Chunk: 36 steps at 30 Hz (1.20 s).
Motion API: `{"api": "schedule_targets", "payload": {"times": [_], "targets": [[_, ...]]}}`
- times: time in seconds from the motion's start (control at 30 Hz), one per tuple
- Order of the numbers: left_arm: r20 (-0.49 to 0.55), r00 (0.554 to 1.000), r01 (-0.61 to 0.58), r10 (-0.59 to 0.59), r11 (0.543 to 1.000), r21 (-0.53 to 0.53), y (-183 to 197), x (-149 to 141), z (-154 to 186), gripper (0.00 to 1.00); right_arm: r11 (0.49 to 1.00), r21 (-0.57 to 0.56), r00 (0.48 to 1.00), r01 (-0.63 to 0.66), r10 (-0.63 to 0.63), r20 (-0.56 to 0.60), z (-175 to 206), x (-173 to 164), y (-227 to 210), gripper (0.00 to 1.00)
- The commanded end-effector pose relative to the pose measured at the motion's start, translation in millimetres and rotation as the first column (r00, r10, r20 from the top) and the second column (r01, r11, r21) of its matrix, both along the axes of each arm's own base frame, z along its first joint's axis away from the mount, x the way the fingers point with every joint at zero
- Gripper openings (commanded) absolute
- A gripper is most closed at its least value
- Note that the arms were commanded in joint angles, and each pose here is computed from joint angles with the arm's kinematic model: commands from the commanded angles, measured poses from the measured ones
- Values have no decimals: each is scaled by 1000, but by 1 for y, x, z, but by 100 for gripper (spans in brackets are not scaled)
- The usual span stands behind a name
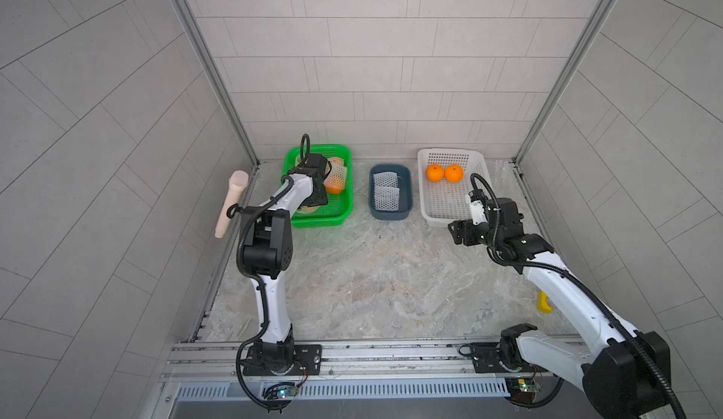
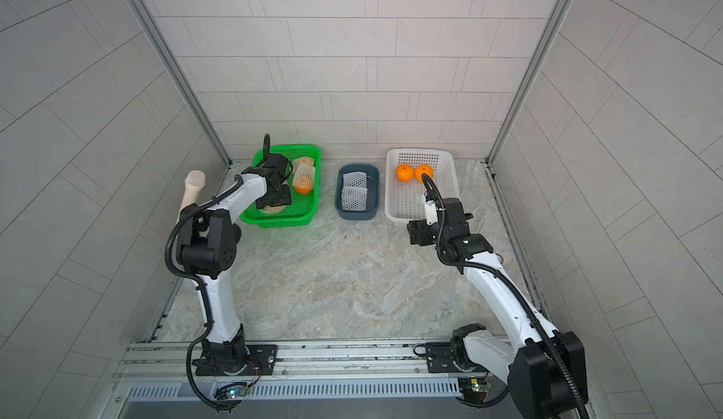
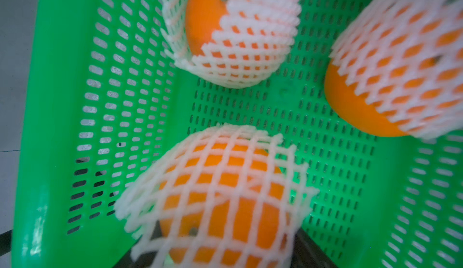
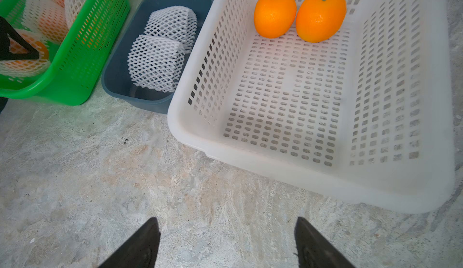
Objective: Remove foam nets from oranges
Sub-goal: Pick up the orange from the basket.
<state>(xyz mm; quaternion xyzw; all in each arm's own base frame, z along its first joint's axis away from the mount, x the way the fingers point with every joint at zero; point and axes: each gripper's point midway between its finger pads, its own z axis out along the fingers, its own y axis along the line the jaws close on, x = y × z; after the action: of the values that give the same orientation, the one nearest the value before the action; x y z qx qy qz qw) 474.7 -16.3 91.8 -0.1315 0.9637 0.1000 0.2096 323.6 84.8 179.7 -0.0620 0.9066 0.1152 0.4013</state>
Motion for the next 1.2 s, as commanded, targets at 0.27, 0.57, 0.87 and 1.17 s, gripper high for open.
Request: {"api": "schedule_targets", "payload": {"times": [0.27, 0.57, 0.87, 1.17], "targets": [[36, 996, 85, -84, 996, -34, -28, -7, 23, 66, 1000, -1, 1000, 6, -6, 30, 8, -2, -1, 86], [105, 986, 134, -129, 990, -45, -43, -10, 56, 66, 1000, -3, 999, 8, -8, 31, 8, -2, -2, 86], [157, 961, 232, -226, 973, -18, -76, -33, 98, 66, 1000, -3, 1000, 13, -13, 25, 6, -1, -2, 86], [191, 922, 351, -337, 935, -49, -136, -90, 104, 66, 1000, -4, 1000, 23, -23, 10, 1, -1, -3, 86]]}}
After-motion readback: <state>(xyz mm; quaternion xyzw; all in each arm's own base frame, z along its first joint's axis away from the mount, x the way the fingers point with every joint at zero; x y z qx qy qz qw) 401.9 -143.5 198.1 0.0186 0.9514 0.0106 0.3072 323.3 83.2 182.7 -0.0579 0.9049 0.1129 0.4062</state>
